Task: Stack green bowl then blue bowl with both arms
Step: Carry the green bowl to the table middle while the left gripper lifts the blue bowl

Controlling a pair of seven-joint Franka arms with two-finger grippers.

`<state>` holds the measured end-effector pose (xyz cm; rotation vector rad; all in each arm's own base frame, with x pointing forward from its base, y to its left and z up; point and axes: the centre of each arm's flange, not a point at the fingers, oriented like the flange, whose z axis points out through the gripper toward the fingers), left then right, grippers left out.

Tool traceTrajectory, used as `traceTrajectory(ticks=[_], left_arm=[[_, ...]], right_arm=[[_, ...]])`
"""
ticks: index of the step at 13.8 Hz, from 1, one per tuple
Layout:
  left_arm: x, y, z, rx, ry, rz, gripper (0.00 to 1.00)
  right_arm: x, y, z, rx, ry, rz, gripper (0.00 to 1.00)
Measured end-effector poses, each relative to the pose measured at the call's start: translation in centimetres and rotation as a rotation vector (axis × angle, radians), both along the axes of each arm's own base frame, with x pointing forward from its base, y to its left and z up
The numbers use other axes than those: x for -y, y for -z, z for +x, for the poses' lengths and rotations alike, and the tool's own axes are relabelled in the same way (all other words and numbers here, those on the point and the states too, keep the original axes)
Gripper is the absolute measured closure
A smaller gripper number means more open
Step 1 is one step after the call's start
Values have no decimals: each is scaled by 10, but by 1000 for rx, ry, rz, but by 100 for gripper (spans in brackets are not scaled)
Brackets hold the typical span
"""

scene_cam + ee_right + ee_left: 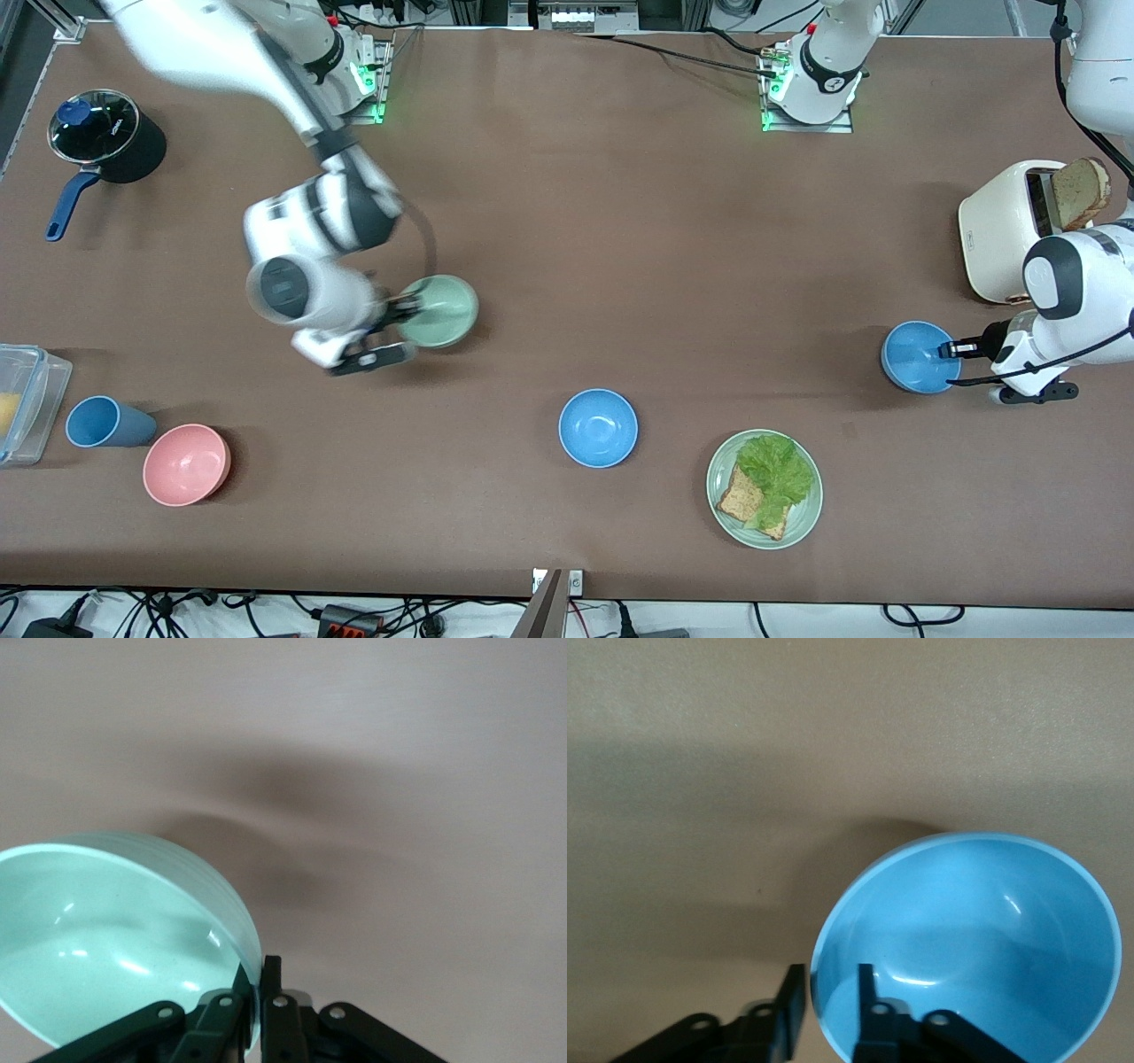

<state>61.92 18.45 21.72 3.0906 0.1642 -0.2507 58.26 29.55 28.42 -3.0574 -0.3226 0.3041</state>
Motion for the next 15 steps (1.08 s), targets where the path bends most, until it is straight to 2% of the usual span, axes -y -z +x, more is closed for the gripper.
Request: traceTrajectory(ticks=[1,3,7,11,14,15], left_arm=[[0,0,0,2,17,-3,77],[1,-1,1,6,72,-11,94],[2,-5,3,19,163,-23,96],[12,-26,6,9,187,-31,96],[43,-64,6,-25,215,-51,96],[56,-77,6,-39,205,-56,96]], right_arm=[[-36,-1,-16,3,11,-10,95],[-92,3,-45,1,27,-25,95],[-146,26,-86,-61,10,-11,95],[-164,46,-106,-120,10,1,95],[-166,71,-109,-130,15,-1,95],[-168,77,-111,-130,30,-3,88]])
